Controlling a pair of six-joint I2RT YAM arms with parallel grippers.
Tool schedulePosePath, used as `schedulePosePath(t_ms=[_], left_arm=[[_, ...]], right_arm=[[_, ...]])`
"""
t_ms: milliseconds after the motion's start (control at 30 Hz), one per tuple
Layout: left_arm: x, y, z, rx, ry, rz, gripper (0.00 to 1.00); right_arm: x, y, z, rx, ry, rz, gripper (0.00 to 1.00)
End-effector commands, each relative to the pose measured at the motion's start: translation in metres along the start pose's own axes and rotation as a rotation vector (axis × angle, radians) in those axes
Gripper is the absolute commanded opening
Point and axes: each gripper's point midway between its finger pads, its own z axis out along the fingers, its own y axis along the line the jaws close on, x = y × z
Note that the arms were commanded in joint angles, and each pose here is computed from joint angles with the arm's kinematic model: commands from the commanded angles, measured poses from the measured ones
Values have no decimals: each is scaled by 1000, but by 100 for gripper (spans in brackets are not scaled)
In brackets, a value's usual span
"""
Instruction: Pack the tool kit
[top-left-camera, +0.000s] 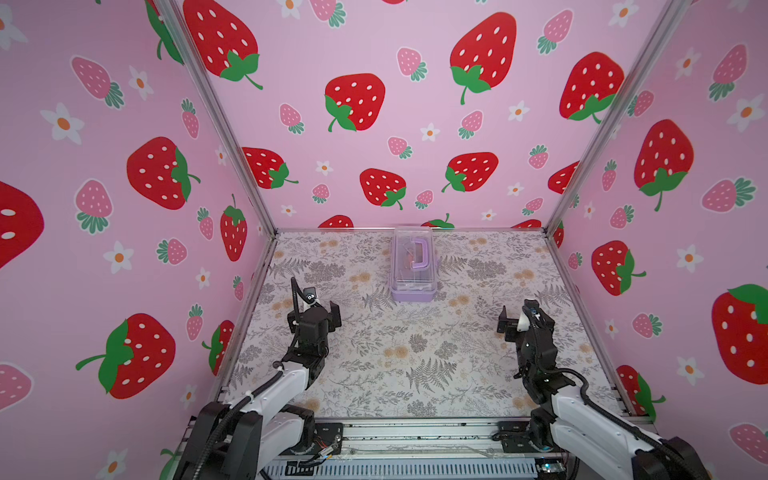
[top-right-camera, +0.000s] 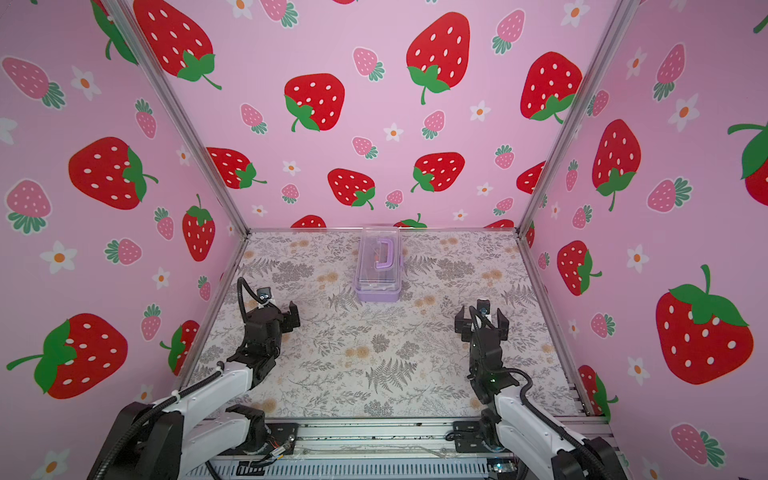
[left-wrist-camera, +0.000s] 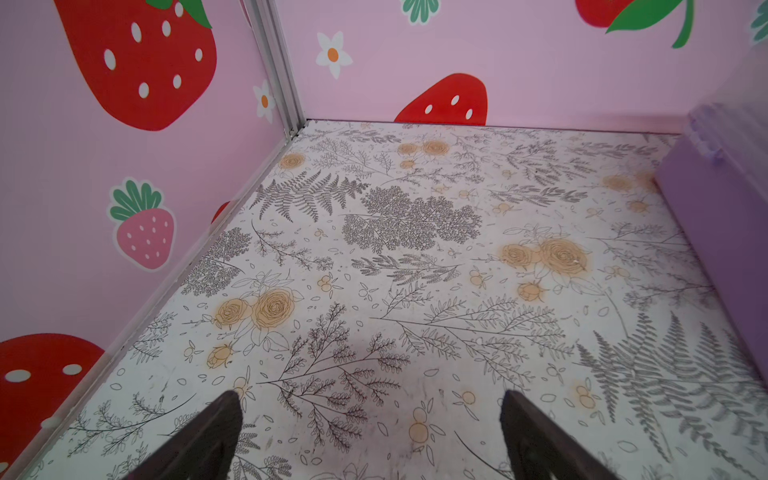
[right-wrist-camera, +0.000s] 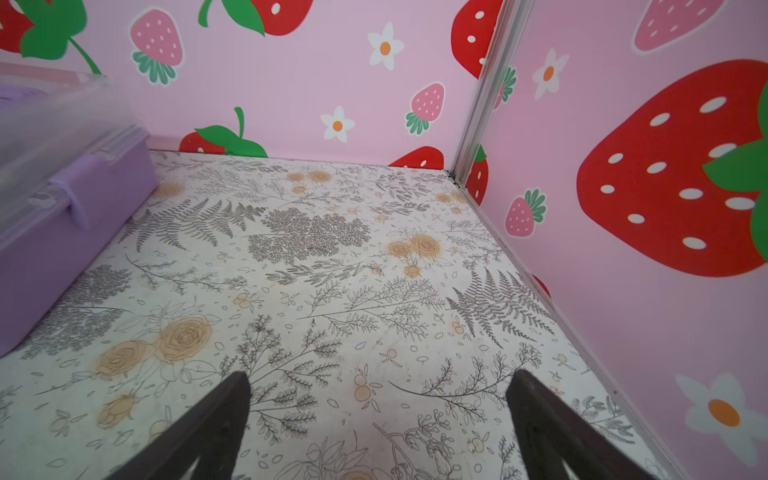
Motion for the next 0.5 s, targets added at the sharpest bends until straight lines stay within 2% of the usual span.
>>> schedulePosePath(t_ms=[0,133,167,233,333,400,467], left_arm=[[-17,-5,10,16,-73,-43,99],[-19,-8,24,26,-67,-48,99],[-18,-8,29,13,-28,-41,99],[-18,-13,40,32,13,-4,99],[-22,-19,50,54,0,69,99],[-8,-14,58,69,-30,28,99],[-8,7,65,29,-98,-78,99]], right_arm=[[1,-13,10,56,-18,53,99],[1,-12,26,54,9,63,99],[0,-11,30,51,10,64,99],[1,-9,42,49,32,61,99],[3,0,63,14,73,43,99],[1,6,76,-24,76,37,99],[-3,9,84,-44,57,50,99]])
